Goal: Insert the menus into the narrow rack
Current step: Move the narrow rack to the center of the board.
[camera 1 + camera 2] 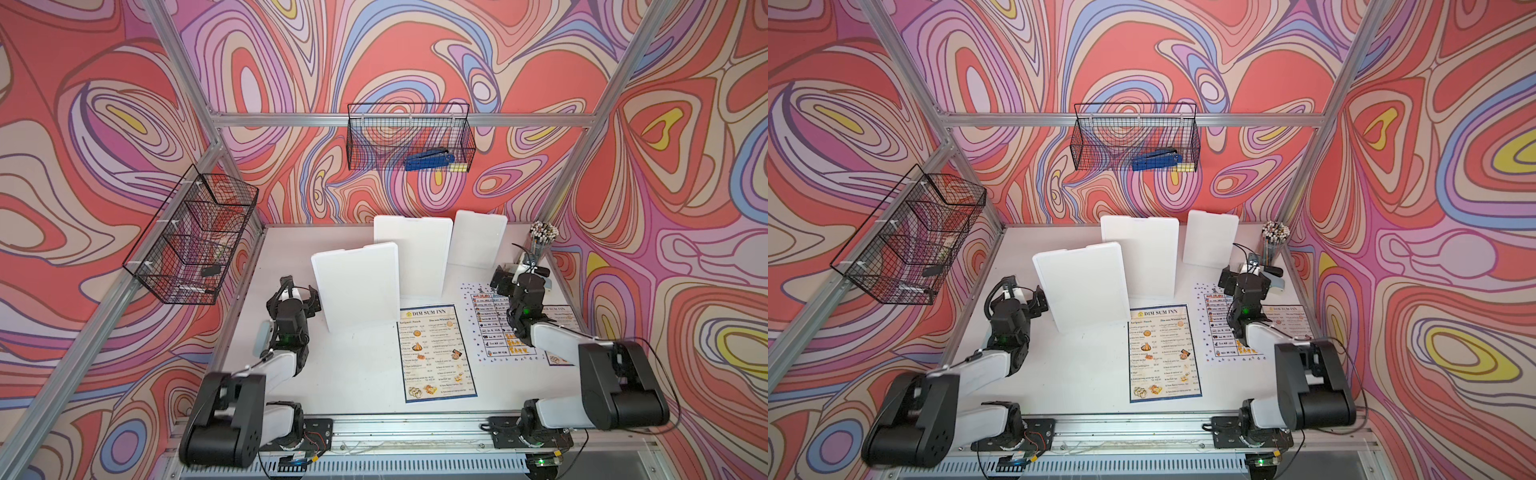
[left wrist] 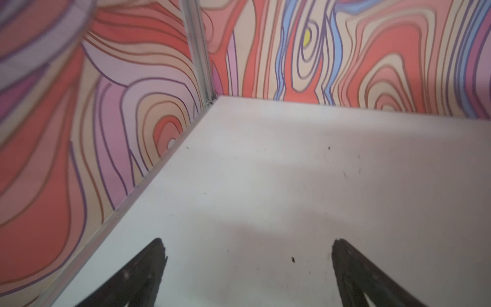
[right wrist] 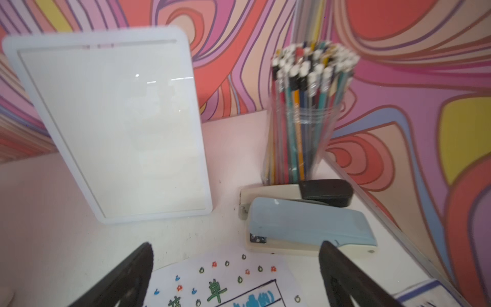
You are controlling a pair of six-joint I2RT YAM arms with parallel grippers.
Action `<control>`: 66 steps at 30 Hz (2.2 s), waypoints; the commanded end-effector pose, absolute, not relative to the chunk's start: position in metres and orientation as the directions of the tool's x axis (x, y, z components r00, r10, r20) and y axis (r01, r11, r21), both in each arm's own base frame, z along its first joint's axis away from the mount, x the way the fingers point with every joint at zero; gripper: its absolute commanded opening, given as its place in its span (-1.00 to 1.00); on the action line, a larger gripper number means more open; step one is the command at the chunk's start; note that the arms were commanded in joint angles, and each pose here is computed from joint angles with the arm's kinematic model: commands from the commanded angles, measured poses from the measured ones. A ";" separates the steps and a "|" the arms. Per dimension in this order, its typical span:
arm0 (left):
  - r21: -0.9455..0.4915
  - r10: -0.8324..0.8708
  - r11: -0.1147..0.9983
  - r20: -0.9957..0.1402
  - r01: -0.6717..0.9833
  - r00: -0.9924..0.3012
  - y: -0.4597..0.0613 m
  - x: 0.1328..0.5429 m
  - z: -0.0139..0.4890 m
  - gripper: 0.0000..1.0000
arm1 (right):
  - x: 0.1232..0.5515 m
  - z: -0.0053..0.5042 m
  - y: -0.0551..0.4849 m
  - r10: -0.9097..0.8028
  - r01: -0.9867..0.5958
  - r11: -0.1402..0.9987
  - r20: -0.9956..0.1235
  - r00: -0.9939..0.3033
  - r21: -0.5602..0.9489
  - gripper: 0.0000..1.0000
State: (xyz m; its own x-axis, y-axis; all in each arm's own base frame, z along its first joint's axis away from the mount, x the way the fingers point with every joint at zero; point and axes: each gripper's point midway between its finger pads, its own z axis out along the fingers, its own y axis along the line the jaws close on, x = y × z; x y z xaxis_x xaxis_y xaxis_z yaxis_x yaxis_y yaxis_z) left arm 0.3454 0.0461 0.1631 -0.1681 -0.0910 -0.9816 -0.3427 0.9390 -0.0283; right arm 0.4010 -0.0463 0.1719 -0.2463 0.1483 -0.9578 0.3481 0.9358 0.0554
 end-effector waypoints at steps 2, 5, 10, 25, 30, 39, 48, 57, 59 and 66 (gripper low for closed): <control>-0.237 -0.349 0.797 -0.931 -0.556 -0.103 0.076 0.291 0.190 0.99 | 0.363 0.232 -0.065 0.424 0.547 0.801 -0.876 -0.231 0.243 0.97; -0.288 -0.401 0.842 -0.899 -0.456 -0.174 0.055 0.266 0.212 0.99 | 0.354 0.255 -0.031 0.511 0.407 0.831 -0.811 -0.286 0.380 0.96; -0.478 -0.573 0.689 -0.820 -0.545 -0.005 0.073 0.199 0.230 0.99 | 0.333 0.284 0.002 0.590 0.211 0.807 -0.769 -0.245 0.552 0.96; -0.698 -0.684 0.700 -0.596 -0.151 -0.421 -0.036 0.175 0.267 0.86 | 0.310 0.242 0.083 0.478 0.096 0.849 -0.678 -0.559 0.520 0.96; -0.716 -0.659 0.688 -0.547 -0.120 -0.516 -0.054 0.175 0.256 0.76 | 0.302 0.210 0.136 0.310 0.049 0.931 -0.711 -0.631 0.363 0.95; -0.781 -0.676 0.618 -0.474 -0.084 -0.564 -0.070 0.166 0.206 0.77 | 0.295 0.129 0.153 0.217 0.072 0.967 -0.649 -0.729 0.243 0.92; -0.688 -0.604 0.703 -0.446 -0.178 -0.660 -0.077 0.226 0.166 0.76 | 0.284 0.108 0.152 0.219 0.056 0.962 -0.634 -0.742 0.267 0.97; -0.523 -0.504 0.843 -0.681 -0.129 -0.532 -0.056 0.263 0.208 0.80 | 0.293 0.090 0.148 0.255 0.062 0.944 -0.595 -0.763 0.325 0.97; -0.531 -0.484 0.844 -0.689 -0.079 -0.539 -0.066 0.277 0.212 0.78 | 0.293 0.088 0.144 0.267 0.071 0.941 -0.594 -0.759 0.332 0.96; -0.471 -0.386 0.881 -0.768 0.043 -0.511 -0.081 0.317 0.229 0.63 | 0.290 0.089 0.138 0.282 0.074 0.935 -0.599 -0.750 0.347 0.96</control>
